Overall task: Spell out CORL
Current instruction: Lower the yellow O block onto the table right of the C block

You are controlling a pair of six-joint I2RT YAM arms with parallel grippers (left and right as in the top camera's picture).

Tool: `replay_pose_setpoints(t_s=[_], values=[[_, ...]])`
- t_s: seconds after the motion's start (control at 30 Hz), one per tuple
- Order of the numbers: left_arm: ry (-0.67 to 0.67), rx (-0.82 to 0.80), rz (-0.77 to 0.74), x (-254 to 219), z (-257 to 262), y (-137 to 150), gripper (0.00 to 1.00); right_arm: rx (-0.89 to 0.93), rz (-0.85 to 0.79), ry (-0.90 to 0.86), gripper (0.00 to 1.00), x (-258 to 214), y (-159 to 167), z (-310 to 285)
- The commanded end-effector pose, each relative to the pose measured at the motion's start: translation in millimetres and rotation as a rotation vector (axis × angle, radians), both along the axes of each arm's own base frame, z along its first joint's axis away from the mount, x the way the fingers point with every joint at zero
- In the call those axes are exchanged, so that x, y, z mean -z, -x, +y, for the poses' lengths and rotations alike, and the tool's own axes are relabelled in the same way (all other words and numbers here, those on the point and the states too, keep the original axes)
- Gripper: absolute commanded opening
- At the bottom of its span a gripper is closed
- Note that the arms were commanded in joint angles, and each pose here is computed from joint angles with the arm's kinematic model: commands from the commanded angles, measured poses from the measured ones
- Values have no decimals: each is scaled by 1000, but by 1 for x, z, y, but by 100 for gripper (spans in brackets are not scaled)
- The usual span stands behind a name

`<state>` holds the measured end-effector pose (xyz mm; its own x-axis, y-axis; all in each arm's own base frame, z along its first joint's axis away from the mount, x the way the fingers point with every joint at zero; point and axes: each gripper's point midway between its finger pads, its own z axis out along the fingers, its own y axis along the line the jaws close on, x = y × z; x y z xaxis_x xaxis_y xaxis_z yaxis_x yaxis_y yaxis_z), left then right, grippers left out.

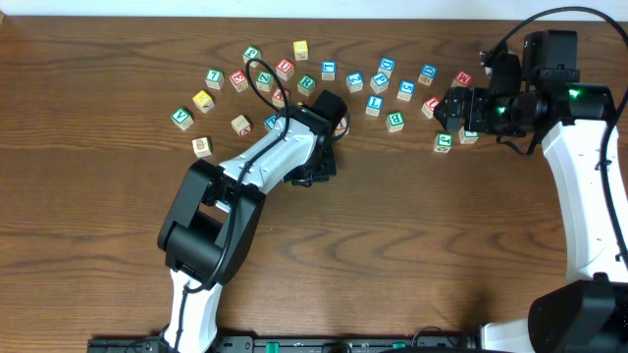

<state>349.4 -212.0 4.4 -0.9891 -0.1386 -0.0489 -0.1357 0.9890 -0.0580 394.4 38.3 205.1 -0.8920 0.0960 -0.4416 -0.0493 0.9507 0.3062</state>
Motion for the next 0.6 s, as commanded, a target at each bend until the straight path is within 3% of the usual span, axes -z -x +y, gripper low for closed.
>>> replay_pose_setpoints(t_s=[0.0, 0.57], values=[[3, -14, 46, 12, 1, 7, 27, 8, -17, 1, 99, -7, -3, 0], [30, -12, 79, 11, -3, 14, 27, 8, -16, 1, 99, -7, -3, 0]])
